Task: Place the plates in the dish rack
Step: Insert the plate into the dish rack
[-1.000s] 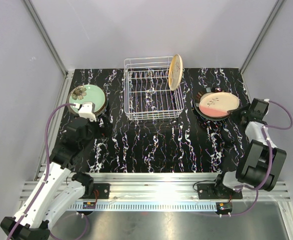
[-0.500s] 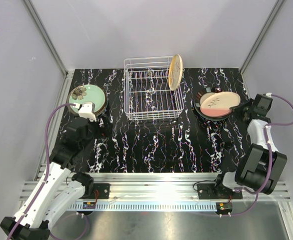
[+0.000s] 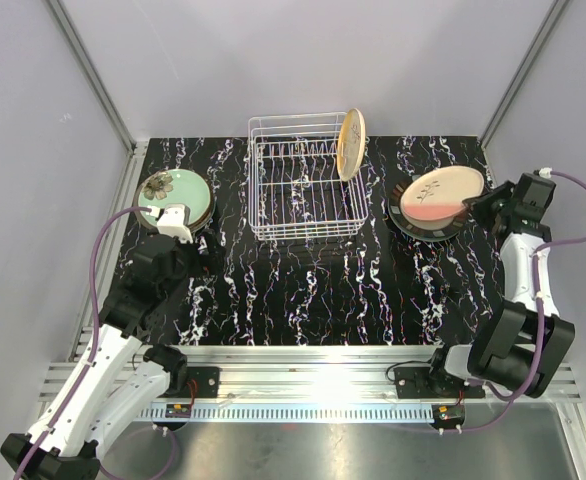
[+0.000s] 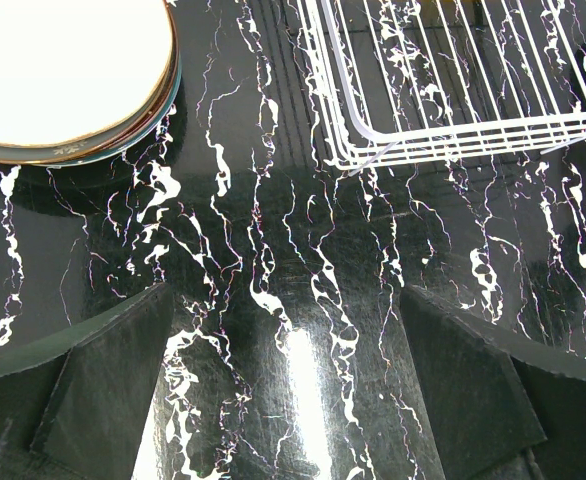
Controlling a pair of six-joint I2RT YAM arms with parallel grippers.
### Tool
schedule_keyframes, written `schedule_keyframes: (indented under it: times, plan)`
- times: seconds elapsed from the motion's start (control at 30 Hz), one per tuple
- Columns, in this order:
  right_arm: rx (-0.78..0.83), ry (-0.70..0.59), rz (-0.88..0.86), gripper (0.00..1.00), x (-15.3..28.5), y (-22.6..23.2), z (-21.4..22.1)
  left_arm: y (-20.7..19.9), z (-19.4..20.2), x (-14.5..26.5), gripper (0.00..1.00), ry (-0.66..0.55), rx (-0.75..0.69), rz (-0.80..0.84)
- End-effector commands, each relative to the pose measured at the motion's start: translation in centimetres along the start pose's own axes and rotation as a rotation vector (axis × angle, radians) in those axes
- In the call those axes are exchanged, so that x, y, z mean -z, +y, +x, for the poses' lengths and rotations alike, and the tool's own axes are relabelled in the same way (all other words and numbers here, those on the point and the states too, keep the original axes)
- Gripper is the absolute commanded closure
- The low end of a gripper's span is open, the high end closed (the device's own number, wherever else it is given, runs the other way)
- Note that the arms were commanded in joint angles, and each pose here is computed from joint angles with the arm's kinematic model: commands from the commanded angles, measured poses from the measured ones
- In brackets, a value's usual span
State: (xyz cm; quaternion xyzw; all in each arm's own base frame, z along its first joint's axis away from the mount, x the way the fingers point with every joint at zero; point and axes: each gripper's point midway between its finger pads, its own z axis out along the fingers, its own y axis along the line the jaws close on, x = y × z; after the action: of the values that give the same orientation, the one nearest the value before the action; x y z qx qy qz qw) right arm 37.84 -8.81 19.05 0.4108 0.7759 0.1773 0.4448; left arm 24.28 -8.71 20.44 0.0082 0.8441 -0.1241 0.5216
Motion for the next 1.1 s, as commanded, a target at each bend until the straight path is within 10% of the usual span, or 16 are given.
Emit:
schedule_keyframes:
  times: [0.0,1.07]
  plan:
    - [0.074,-0.107,-0.256,1.0,3.8,8.3,-3.8,-0.9,-2.7,0.7,0.01,-0.074,0.008,0.035]
    - [0.423,0.016,-0.461,1.0,5.7,22.9,2.4,-0.9,-2.6,0.7,0.01,-0.071,0.008,0.033]
